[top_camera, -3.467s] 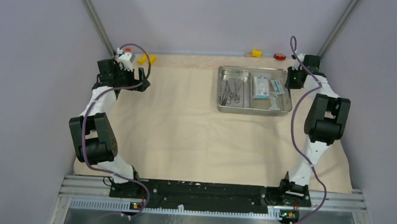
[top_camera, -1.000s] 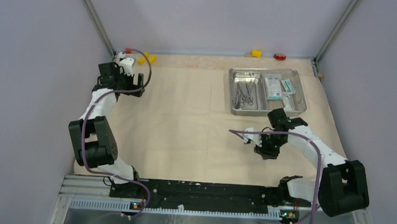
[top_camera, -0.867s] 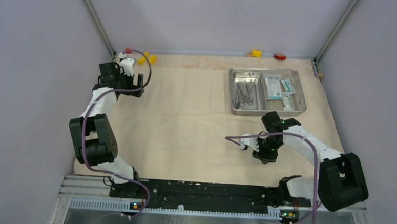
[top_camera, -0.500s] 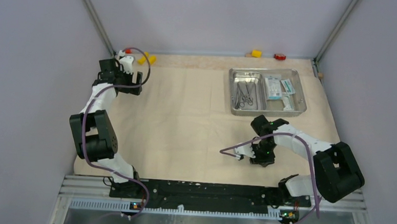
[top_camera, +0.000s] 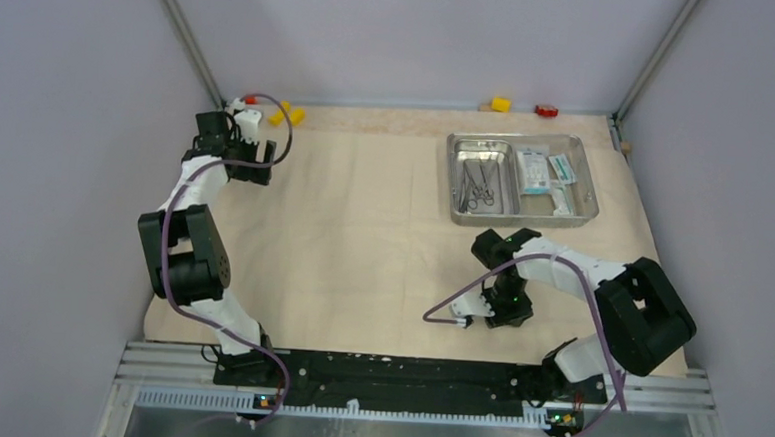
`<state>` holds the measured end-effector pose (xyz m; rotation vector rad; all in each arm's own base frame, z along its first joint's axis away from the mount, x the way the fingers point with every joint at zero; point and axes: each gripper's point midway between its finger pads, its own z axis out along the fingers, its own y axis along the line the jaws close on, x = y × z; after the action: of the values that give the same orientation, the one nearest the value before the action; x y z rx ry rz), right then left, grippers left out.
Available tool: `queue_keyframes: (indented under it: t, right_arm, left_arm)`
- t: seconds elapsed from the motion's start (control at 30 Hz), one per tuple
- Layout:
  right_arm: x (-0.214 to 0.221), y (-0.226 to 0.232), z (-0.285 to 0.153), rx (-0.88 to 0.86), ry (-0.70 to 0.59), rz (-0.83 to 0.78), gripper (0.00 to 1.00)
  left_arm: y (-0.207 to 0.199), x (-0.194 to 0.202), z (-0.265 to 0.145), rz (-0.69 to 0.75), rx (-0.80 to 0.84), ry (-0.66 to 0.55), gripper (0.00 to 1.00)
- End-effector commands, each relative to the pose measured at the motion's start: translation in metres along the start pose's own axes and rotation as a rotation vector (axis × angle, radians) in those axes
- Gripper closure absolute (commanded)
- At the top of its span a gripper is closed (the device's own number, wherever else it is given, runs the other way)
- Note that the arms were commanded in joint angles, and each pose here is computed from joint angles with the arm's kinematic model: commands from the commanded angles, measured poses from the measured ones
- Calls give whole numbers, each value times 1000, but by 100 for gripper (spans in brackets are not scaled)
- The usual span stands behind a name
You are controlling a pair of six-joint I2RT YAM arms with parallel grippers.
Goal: Open and lay out the surgical kit
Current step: Smooth out the surgical kit at the center of the board.
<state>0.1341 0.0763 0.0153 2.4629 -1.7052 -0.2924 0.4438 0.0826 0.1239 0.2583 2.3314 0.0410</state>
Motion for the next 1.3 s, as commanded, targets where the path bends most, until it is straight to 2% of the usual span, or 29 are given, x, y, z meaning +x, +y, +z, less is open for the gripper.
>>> queue_keyframes:
  t: [0.0, 0.43, 0.53, 0.63, 0.83, 1.1, 1.27]
  right_arm:
    - [-7, 29, 9, -169, -25, -58, 71]
    - [24, 45, -1, -226, 125, -36, 71]
    - [24, 39, -12, -172, 81, 11, 71]
    - [24, 27, -34, -82, -24, 88, 71]
    - [62, 10, -58, 74, -210, 362, 71]
    - [124, 23, -41, 171, -344, 690, 72]
    - [133, 32, -15, 163, -325, 771, 74]
  left_arm:
    - [15, -18, -1, 40, -54, -18, 1]
    - [19, -9, 14, 58, -53, 30, 1]
    - [19, -10, 15, 63, -50, 28, 1]
    - [18, -10, 16, 71, -46, 26, 1]
    - [14, -8, 17, 91, -28, 14, 1]
    - [4, 7, 17, 120, -7, -3, 1]
    - [-2, 15, 14, 140, 17, -9, 1]
